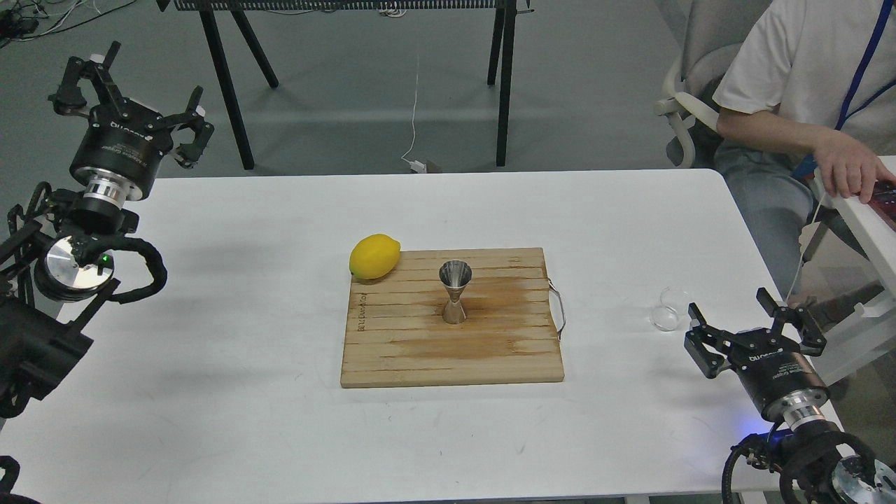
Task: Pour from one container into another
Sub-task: 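Move the right gripper to the clear glass and grasp it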
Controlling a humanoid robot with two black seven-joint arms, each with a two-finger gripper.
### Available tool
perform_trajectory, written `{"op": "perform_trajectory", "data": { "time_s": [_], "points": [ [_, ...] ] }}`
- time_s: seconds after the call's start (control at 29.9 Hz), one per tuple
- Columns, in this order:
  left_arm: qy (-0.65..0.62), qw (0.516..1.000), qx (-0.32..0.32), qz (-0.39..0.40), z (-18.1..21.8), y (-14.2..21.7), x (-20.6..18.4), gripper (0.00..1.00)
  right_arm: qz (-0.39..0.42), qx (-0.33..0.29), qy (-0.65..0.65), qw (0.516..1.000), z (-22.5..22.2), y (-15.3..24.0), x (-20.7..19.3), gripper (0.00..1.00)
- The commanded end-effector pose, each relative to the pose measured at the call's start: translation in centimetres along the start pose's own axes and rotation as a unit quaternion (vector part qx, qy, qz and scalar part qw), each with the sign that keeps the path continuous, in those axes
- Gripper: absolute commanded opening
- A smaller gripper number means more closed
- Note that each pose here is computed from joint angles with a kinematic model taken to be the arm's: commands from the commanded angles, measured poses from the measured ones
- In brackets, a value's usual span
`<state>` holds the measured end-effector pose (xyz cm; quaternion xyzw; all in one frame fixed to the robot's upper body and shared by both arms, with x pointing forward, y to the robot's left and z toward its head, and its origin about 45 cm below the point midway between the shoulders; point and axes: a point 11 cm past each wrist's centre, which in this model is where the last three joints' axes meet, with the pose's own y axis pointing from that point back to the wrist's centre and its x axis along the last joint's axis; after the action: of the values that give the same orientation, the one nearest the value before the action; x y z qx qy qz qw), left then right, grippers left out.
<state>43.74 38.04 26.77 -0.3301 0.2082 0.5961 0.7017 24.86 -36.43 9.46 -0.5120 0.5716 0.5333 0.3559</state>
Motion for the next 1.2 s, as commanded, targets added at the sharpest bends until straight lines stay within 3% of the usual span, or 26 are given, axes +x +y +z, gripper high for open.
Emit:
{"op": "perform_trajectory", "data": {
  "time_s": [0.0, 0.17, 0.5, 1.17],
  "points": [
    [0.000, 1.000, 0.001, 0.000, -0.1, 0.0, 0.0, 1.00, 0.009, -0.030, 0.005, 1.000, 1.0, 0.3, 0.7, 1.00],
    [0.000, 1.000, 0.001, 0.001, -0.1, 0.1, 0.1, 1.00, 0.018, -0.072, -0.003, 0.997, 2.4, 0.4, 1.0, 0.99],
    [0.000, 1.000, -0.003, 0.002, -0.2, 0.2, 0.2, 1.00, 0.064, -0.048, -0.026, 0.996, 2.9, -0.8, 3.3, 0.99],
    [-0.001, 1.000, 0.004, 0.016, -1.1, 1.3, 1.2, 1.00, 0.067, -0.023, -0.028, 0.997, 1.9, -3.9, 3.4, 0.99]
  ]
}}
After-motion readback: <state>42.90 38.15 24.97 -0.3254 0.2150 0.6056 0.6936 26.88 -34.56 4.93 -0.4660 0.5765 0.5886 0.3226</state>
